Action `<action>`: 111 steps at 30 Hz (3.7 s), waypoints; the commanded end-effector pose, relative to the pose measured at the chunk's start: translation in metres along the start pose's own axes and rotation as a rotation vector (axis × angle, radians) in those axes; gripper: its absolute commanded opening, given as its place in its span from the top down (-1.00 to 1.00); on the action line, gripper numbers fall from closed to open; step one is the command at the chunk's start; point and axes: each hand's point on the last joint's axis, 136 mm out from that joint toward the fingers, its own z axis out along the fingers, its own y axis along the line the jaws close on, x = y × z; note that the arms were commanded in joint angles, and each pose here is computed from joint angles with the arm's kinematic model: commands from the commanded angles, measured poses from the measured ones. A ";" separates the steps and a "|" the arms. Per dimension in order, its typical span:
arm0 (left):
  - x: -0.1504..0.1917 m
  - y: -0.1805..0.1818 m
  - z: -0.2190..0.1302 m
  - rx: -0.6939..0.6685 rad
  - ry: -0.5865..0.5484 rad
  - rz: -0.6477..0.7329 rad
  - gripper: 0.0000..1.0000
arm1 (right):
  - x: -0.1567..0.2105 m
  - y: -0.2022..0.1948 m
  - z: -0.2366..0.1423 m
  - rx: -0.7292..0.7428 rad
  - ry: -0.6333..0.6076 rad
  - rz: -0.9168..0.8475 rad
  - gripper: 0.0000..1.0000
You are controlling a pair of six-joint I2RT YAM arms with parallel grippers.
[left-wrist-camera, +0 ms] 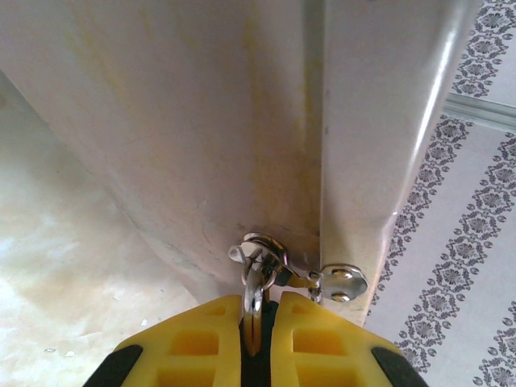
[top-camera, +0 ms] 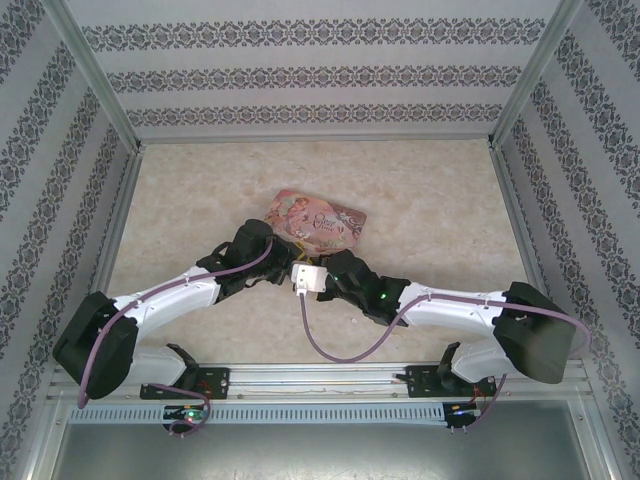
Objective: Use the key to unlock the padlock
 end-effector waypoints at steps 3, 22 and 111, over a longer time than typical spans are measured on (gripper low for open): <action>0.013 -0.025 -0.002 0.100 0.047 0.004 1.00 | -0.015 -0.015 0.002 0.062 -0.043 0.076 0.92; 0.015 -0.021 -0.003 0.116 0.058 0.007 1.00 | -0.023 -0.027 0.000 0.016 -0.244 0.724 1.00; -0.059 -0.019 -0.101 -0.091 -0.339 0.780 -0.90 | 0.098 0.028 -0.025 -0.078 -0.135 1.553 -0.13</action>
